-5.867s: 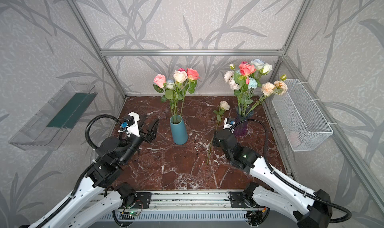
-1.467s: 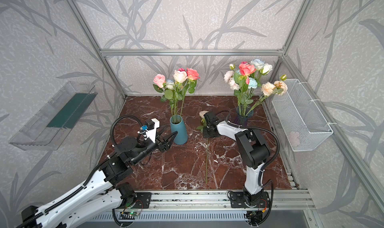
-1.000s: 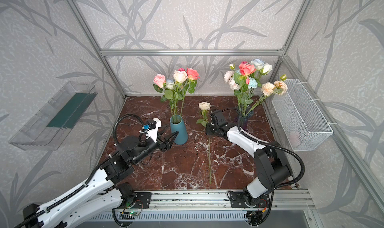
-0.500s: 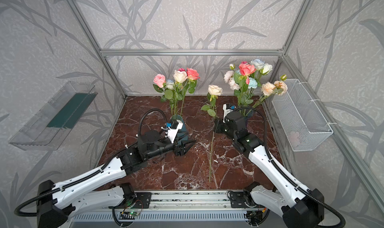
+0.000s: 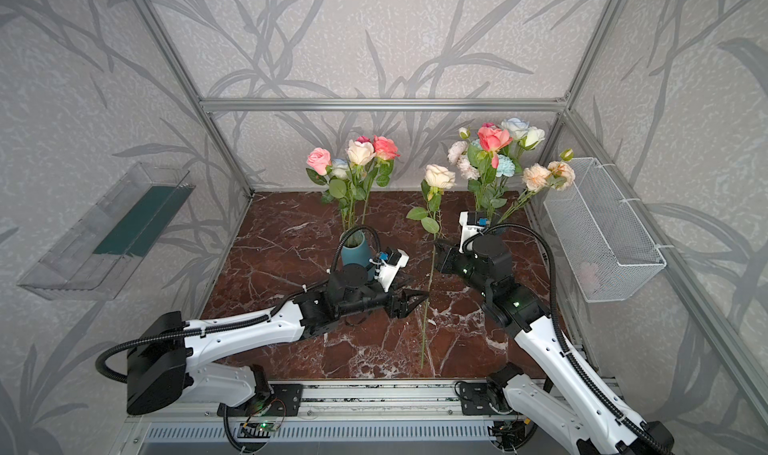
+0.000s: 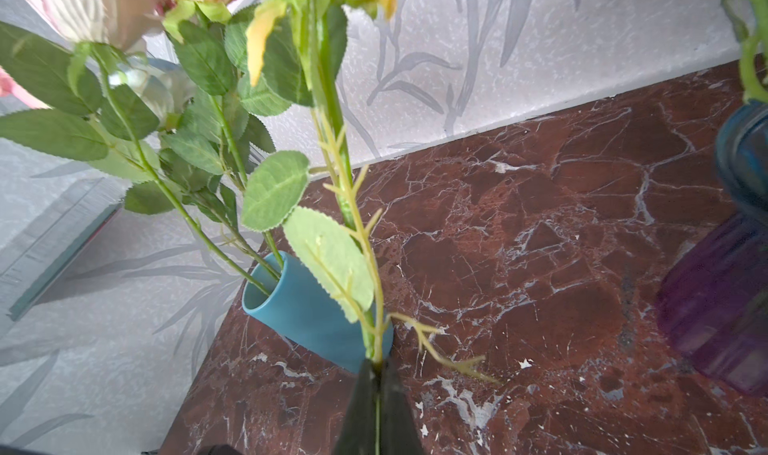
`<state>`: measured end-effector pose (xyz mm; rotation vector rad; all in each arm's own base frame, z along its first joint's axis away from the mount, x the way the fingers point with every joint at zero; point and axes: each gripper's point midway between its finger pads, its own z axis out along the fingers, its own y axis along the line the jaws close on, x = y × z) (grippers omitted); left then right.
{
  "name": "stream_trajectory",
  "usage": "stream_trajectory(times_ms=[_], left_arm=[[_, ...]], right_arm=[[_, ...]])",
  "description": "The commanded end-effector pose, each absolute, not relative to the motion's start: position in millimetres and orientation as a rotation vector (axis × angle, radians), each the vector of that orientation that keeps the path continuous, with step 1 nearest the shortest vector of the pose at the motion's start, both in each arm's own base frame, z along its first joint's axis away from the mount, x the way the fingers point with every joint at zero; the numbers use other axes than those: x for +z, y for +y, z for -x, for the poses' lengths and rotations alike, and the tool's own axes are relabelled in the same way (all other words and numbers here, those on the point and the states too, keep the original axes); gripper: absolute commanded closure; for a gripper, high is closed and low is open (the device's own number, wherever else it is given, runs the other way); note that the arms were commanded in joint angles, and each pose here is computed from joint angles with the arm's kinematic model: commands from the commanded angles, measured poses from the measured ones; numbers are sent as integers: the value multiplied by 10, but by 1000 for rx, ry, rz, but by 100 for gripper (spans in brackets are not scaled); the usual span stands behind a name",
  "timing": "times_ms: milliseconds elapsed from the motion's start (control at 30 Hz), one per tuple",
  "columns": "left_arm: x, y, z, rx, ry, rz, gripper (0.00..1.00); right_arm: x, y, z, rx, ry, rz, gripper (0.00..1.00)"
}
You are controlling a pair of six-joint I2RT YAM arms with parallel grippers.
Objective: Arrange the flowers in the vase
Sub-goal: 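Pass the white rose stem from right gripper to left gripper above the cup, then lift and lower the white rose into the teal cup with left while right withdraws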
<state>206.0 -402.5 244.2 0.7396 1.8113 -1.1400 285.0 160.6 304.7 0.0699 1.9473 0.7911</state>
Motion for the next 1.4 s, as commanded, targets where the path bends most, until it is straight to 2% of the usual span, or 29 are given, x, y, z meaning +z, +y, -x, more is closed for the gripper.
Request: stream_trajectory(times_ms=[0,100,267,333,467,500,600,633,733,1133,1233,1367], left_arm=[[2784,-4164,-2080,-1230,1694,-696,31],[2790,-4234,-2104,-1244,1685,-698,39],[2780,-4295,-2127,-1240,1690,-706,68],[2811,-4296,-2141,-1240,1684,-700,83],[2857,-4279,-2142,-1225,1678,-708,100],[2887,-4263,-2151,-1215,1675,-703,100],[3030,-4185,-2167,-1171,1651,-699,100],[3086,-4148,-2176,-1145,1645,-700,100],[3348,-3969,-2186,-1048,1598,-711,100],[4996,-2846,-2405,-353,1132,-560,100],[5139,-2745,-2563,-234,1072,-506,100],[5032,-2643,-2910,-143,1097,-470,100]], right_arm=[[3166,1636,-2786,849,1903,-68,100],[3213,1646,-2753,868,1886,-64,100],[3271,1680,-2700,930,1873,-82,100],[3290,1680,-2682,937,1866,-82,100],[3341,1680,-2651,954,1851,-80,100],[3355,1682,-2637,959,1848,-77,100],[3445,1642,-2579,966,1809,-74,64],[3479,1602,-2554,957,1793,-79,58],[3572,1459,-2450,920,1749,-96,50],[3246,1328,-2333,943,1754,-187,49],[3252,1361,-2344,952,1759,-175,49],[3246,1394,-2349,957,1769,-158,49]])
